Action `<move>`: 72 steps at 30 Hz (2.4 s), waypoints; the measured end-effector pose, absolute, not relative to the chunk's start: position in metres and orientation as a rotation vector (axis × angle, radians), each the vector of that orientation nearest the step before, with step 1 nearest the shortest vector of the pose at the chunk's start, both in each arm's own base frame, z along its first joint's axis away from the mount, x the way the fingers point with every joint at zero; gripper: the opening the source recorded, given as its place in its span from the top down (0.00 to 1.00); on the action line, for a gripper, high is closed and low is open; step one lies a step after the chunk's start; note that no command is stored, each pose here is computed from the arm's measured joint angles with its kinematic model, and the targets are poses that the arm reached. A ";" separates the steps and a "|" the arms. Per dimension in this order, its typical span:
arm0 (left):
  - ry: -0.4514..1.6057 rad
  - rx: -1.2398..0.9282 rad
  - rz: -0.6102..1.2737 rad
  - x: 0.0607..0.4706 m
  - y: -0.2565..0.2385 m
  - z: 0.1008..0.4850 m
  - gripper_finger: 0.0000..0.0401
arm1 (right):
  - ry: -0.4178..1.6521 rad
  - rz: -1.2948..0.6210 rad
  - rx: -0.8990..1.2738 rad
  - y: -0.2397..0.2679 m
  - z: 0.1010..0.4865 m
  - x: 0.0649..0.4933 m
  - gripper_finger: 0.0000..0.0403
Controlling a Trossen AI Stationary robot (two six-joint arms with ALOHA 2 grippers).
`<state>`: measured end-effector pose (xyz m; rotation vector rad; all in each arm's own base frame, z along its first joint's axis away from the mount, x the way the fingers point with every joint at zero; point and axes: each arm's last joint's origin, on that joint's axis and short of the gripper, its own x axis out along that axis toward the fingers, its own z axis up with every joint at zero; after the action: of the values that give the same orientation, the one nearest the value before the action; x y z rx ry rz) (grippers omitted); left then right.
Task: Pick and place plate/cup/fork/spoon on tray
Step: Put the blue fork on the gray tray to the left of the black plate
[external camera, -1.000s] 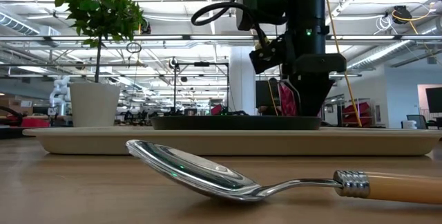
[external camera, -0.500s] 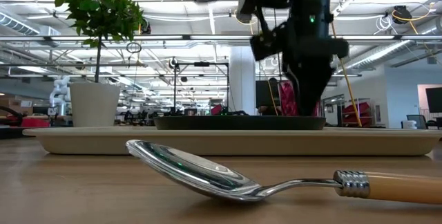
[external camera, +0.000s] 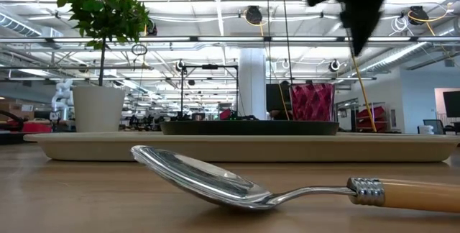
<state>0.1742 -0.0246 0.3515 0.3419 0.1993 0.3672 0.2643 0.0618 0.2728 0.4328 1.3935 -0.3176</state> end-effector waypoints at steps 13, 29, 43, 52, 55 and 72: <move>0.140 0.406 0.374 0.175 -0.025 0.359 0.83 | 1.520 -0.762 0.896 0.131 0.270 0.214 0.66; 0.019 0.427 0.428 0.176 -0.016 0.374 0.83 | 1.597 -0.956 1.122 0.181 0.189 0.161 0.66; -0.028 0.402 0.502 0.184 -0.006 0.378 0.83 | 1.526 -1.067 1.082 0.185 0.179 0.142 0.66; -0.041 0.391 0.498 0.186 0.000 0.378 0.83 | 1.538 -1.050 1.060 0.184 0.165 0.134 0.66; -0.044 0.388 0.490 0.186 0.000 0.378 0.83 | 1.537 -1.037 1.065 0.183 0.159 0.132 0.66; -0.040 0.376 0.486 0.186 0.000 0.377 0.83 | 1.559 -0.986 1.047 0.187 0.149 0.123 0.66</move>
<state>0.1864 -0.0003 0.3771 0.3761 -0.0402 0.4855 0.1230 0.1866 0.1491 1.0471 1.5585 -0.9863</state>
